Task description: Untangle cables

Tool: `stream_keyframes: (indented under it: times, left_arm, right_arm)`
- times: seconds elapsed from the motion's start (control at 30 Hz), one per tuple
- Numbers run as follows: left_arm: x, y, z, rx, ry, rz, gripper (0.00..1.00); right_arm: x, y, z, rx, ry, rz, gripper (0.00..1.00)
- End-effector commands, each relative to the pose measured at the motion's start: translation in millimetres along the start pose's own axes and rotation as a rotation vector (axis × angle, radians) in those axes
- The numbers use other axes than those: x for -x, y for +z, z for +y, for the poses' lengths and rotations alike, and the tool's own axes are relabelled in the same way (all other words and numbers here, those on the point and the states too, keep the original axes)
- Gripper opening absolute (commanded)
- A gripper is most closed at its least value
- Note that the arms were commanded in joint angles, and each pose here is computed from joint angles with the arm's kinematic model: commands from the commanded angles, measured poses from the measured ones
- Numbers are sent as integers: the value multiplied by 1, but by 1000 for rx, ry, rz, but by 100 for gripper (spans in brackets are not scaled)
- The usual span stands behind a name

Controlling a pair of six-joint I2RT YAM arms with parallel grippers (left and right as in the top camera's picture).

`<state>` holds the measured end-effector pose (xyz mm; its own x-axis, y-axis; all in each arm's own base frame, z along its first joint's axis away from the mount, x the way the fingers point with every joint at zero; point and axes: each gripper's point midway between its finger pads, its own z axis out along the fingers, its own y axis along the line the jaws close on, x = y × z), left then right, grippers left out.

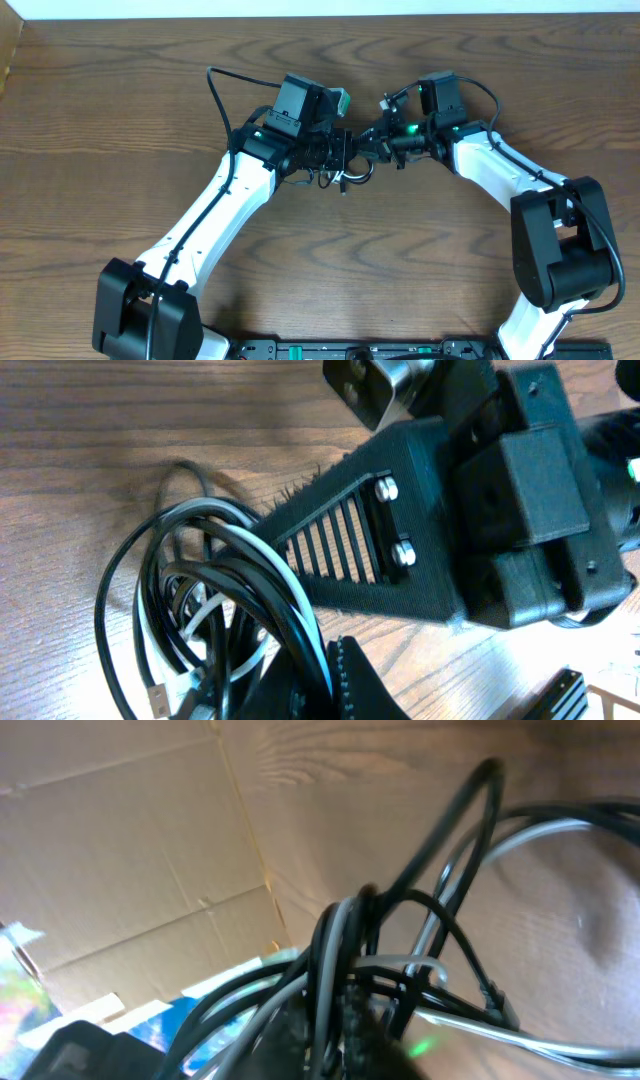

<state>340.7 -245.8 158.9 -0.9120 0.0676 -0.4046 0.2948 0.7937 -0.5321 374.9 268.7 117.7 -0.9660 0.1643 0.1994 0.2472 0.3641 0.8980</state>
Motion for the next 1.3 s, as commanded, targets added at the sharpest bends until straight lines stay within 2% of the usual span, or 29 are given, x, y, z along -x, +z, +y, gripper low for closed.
stream_keyframes:
  times: [0.0, 0.2, 0.43, 0.57, 0.73, 0.93, 1.1, 1.13, 1.2, 1.27]
  left_arm:
    - [3, -5, -9, -27, 19, -12, 8]
    - [-3, -5, -5, -14, 107, 11, 7]
    - [-24, -6, 7, 30, 233, 99, 7]
    - [-26, -7, 19, 98, 235, 106, 7]
    - [-23, -7, 20, 105, 250, 95, 8]
    - [-23, -7, 19, 103, 250, 95, 8]
    - [-23, -7, 19, 104, 250, 94, 8]
    - [-22, -7, 19, 103, 250, 92, 7]
    - [-21, -7, 19, 102, 243, 87, 7]
    - [-18, -7, 18, 101, 214, 74, 8]
  right_arm:
    - [0, 2, 4, -8, -24, -16, 1]
    - [2, -5, 2, -3, -148, -15, 1]
    - [8, -42, 5, 108, -354, 16, 1]
    - [18, -67, 1, 140, -373, -12, 1]
    - [27, -81, -7, 133, -393, -47, 1]
    - [34, -77, -15, 65, -496, -88, 1]
    - [38, -75, -29, -16, -480, -109, 1]
    - [34, -74, -28, -3, -472, -95, 10]
    - [25, -70, -24, 31, -438, -55, 37]
    - [14, -62, -24, 33, -384, -15, 39]
